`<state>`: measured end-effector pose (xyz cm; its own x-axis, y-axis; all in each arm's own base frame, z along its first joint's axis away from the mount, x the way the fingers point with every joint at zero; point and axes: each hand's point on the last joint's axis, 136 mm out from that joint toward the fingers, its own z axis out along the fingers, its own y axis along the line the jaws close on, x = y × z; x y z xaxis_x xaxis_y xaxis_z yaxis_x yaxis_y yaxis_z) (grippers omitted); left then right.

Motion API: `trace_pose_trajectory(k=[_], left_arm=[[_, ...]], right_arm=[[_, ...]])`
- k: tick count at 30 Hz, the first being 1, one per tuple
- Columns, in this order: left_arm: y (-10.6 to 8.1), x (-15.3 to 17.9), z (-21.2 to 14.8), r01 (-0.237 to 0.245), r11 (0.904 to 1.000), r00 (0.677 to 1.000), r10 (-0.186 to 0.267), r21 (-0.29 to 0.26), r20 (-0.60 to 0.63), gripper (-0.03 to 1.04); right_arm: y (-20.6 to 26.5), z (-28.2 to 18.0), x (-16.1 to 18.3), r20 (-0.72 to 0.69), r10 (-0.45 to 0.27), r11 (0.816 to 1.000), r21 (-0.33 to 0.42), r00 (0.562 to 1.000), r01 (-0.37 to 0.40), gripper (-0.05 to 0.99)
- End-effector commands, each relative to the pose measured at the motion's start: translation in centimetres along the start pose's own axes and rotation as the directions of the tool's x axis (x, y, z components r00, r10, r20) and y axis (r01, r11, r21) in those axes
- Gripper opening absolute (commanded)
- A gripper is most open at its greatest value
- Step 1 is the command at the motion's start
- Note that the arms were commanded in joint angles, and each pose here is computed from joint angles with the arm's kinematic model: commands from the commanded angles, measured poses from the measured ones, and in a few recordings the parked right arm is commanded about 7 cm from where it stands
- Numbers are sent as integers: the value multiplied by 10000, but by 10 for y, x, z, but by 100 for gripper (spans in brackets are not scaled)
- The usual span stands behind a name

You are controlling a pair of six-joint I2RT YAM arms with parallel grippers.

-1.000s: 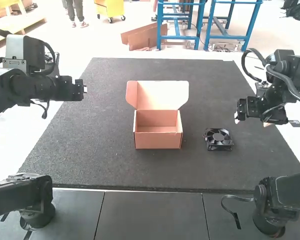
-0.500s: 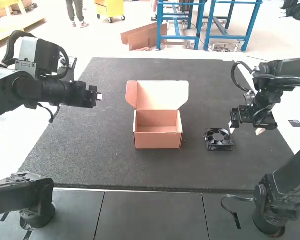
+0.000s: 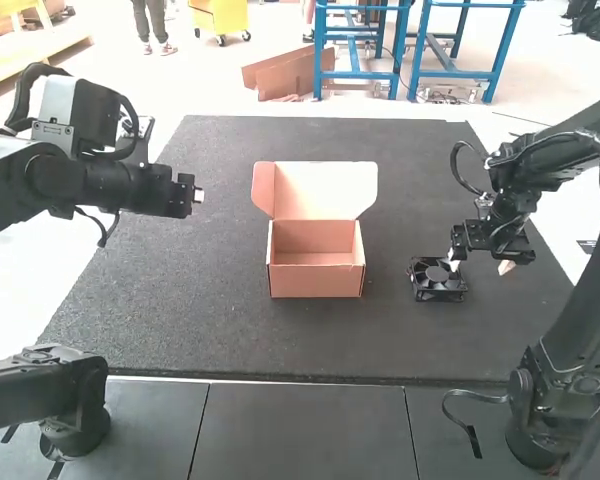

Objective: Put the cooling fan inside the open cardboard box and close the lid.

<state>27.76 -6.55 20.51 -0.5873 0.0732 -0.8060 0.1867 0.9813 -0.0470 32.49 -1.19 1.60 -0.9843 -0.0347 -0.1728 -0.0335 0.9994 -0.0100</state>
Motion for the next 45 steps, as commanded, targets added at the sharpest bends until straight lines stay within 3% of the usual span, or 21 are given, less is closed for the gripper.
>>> trace_pose_trajectory(k=[1,14,27,30,33,38,42,45], left_arm=[[-1,-20,-7,-69,10000,9988,69,-7,484,97],[-2,-27,-2,-67,10000,9983,67,-1,575,97],[-1,-26,-1,-82,10000,9983,82,-2,575,97],[-1,-26,-1,-83,10000,9984,83,-3,560,97],[-1,-26,-1,-83,10000,9984,83,-3,560,97],[-1,-26,-2,-83,10000,9986,83,-5,530,97],[-1,-26,-2,-83,10000,9986,84,-6,514,97],[-1,-26,-2,-83,10000,9986,84,-6,514,97]], right_arm=[[-10,-3,-12,245,135,9997,199,9996,-140,90],[-12,5,-5,-211,123,9994,318,9997,-116,90],[-6,18,30,-1142,15,9997,240,9935,12,90],[-6,24,35,-1188,15,9997,251,9929,15,85],[-6,29,34,-1096,62,9996,264,9940,-33,73],[-6,34,24,-564,462,9986,280,9973,-446,31],[-4,38,18,-404,569,9983,137,9976,-564,5],[0,37,11,-215,599,9982,-73,9980,-601,0]])
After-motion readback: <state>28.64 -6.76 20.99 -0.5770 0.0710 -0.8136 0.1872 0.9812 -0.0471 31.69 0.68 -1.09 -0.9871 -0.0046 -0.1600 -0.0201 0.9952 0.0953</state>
